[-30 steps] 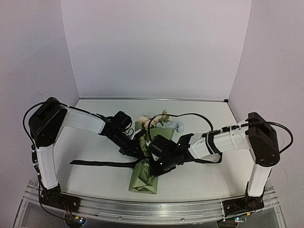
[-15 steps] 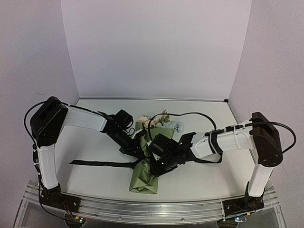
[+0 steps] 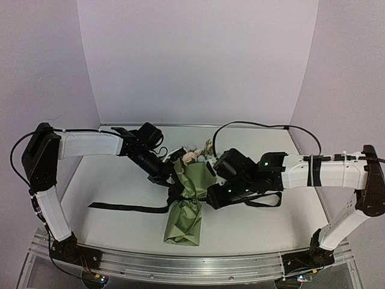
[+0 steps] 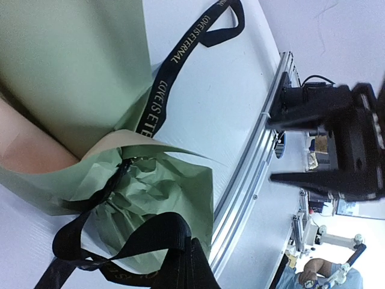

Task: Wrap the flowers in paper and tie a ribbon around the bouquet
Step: Cross the half-tied ribbon over the folded bouquet.

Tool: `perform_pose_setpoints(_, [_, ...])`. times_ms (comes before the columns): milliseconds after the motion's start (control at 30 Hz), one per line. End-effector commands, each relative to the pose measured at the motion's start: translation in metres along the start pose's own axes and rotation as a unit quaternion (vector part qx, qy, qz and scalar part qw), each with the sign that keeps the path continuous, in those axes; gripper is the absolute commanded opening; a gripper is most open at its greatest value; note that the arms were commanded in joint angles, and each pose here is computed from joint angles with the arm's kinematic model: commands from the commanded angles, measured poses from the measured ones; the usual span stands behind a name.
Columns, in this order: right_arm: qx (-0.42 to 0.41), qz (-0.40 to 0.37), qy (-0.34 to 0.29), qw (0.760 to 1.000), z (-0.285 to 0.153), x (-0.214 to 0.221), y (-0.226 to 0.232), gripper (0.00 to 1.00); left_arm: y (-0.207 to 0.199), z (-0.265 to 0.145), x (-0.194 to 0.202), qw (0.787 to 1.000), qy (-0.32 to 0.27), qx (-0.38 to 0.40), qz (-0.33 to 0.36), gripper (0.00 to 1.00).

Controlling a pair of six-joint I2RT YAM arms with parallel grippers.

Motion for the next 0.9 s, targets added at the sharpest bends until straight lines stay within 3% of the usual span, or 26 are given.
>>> perform_pose_setpoints(0, [0.046,0.069,0.015,0.996,-0.008,0.019,-0.040,0.47,-0.044,-0.008,-0.009,0.997,0.004,0.046,0.068,0.00])
perform_pose_setpoints(333, [0.070,0.123,0.025,0.990,-0.011,0.045,-0.068,0.38,-0.073,0.041,-0.011,0.989,0.071,0.042,0.119,0.00])
perform_pose_setpoints(867, [0.119,0.175,0.052,0.976,-0.002,0.067,-0.091,0.39,-0.077,0.117,0.022,0.972,0.162,-0.021,0.171,0.00])
Point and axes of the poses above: each gripper's point midway between its finger pads, its own z axis out along the fingers, its own y axis along the line the jaws close on, x = y × z, the point moved 8 cm from there along -z, back along the fingers, and after that the axes turned 15 degrees about -z, right-handed, at the moved point
